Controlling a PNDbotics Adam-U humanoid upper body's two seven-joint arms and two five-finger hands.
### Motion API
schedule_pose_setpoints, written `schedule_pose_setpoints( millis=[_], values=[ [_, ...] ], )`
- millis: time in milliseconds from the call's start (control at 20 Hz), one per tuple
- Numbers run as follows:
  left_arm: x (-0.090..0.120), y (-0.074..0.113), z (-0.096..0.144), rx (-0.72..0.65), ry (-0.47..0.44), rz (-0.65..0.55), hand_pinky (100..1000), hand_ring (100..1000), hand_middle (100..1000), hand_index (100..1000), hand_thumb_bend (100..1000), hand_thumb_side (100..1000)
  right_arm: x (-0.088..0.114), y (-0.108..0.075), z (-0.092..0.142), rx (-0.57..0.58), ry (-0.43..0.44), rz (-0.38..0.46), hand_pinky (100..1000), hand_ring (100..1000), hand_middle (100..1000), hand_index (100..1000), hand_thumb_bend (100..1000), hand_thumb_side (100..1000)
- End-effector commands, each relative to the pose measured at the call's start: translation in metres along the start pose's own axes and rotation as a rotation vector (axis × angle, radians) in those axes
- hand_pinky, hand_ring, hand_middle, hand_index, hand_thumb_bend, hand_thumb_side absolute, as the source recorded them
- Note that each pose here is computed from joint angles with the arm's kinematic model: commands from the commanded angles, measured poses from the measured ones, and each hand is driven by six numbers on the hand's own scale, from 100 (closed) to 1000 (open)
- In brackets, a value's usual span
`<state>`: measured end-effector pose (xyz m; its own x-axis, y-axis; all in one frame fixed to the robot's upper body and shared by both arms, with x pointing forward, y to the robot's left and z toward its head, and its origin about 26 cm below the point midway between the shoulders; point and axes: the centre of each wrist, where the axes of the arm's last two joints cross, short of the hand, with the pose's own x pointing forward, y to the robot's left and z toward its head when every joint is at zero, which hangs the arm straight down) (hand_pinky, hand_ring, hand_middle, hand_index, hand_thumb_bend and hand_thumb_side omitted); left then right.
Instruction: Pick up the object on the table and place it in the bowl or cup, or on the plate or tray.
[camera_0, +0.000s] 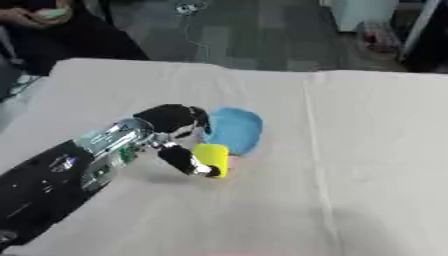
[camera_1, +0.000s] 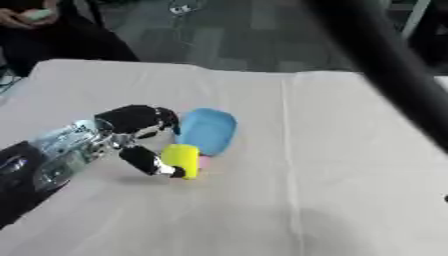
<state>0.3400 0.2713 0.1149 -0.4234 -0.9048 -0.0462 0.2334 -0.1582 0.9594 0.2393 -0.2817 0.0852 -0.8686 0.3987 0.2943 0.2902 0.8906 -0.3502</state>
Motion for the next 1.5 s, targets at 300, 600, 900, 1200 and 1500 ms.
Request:
schedule_pose_setpoints(
  millis=[300,600,900,1200,1500],
  values=[
    [-0.006,-0.008,-0.004,-0.007,0.020,-0.008,709,710,811,799,556,755,-0.002,-0.008,-0.012,-0.022,-0.055,-0.007,168,412,453,211,100,930],
    [-0.009,-0.014,-0.004,-0.014,0.028,-0.010,515,560,672,772,514,704,-0.003,-0.008,-0.013,-0.022,-0.054,-0.012,167,412,453,208,100,932],
    [-0.010,-0.016,-0.003,-0.027,0.043,-0.002,157,303,477,679,370,677,-0.003,-0.009,-0.012,-0.019,-0.055,-0.012,168,413,452,208,100,928],
    [-0.010,-0.018,-0.004,-0.024,0.060,0.020,100,108,295,574,100,889,-0.003,-0.009,-0.013,-0.020,-0.061,-0.014,168,413,451,207,100,927],
    [-0.008,-0.020,-0.003,0.011,0.037,0.038,100,100,125,446,100,889,-0.003,-0.009,-0.013,-0.020,-0.064,-0.015,168,413,451,207,100,925]
  ],
)
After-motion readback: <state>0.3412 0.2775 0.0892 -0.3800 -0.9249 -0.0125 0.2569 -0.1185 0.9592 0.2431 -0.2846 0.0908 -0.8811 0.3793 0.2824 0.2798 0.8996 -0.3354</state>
